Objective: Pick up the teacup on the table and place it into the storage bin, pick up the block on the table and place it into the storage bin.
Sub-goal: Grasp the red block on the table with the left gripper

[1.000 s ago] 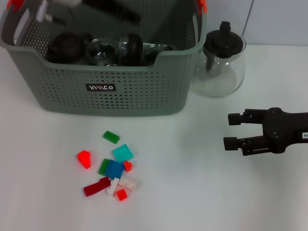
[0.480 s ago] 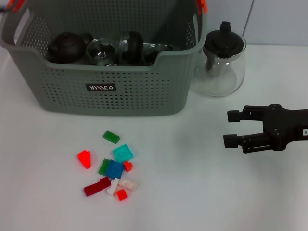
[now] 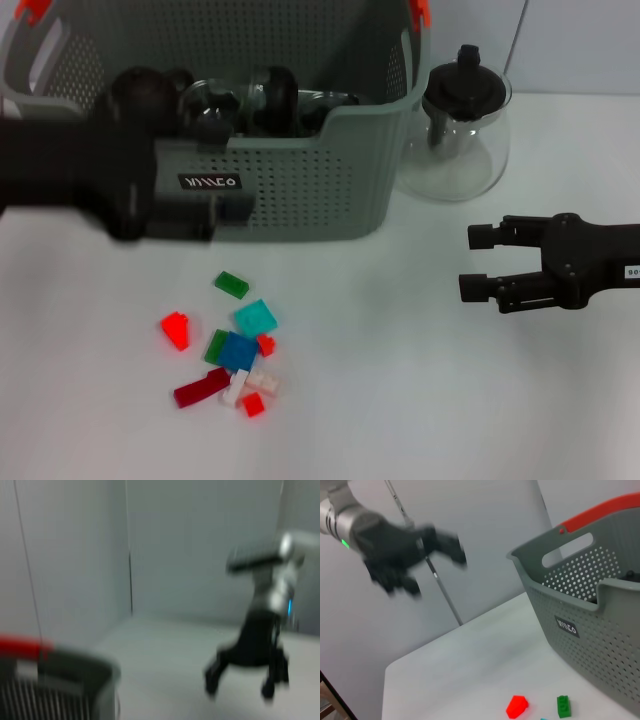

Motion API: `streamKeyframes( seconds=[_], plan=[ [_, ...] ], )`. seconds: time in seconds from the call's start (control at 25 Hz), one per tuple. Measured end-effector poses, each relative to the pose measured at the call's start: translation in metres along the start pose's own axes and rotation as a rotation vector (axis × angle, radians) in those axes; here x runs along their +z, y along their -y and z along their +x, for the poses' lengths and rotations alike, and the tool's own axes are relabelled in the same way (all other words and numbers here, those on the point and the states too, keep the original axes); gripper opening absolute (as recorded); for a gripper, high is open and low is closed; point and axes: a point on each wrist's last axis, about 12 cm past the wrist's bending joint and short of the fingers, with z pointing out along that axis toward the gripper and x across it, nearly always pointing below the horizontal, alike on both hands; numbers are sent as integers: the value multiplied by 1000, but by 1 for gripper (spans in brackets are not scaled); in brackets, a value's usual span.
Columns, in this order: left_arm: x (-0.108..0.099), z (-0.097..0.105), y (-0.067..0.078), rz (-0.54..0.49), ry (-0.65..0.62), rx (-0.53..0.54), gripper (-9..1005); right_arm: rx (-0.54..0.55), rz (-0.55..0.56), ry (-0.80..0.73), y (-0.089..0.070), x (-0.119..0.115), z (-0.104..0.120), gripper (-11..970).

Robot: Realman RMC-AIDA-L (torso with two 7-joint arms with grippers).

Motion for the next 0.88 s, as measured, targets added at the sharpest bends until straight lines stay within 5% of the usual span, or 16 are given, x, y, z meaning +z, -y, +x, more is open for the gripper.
streamKeyframes(
  seconds=[0.4,0.88],
  plan=[
    [19,35,-2,-62,-464,-156,728,-2,-1,0,0,4,1,944],
    [88,39,-20,-210,-816,-209,726,5,1,-1,-1,3,4,944]
  ],
)
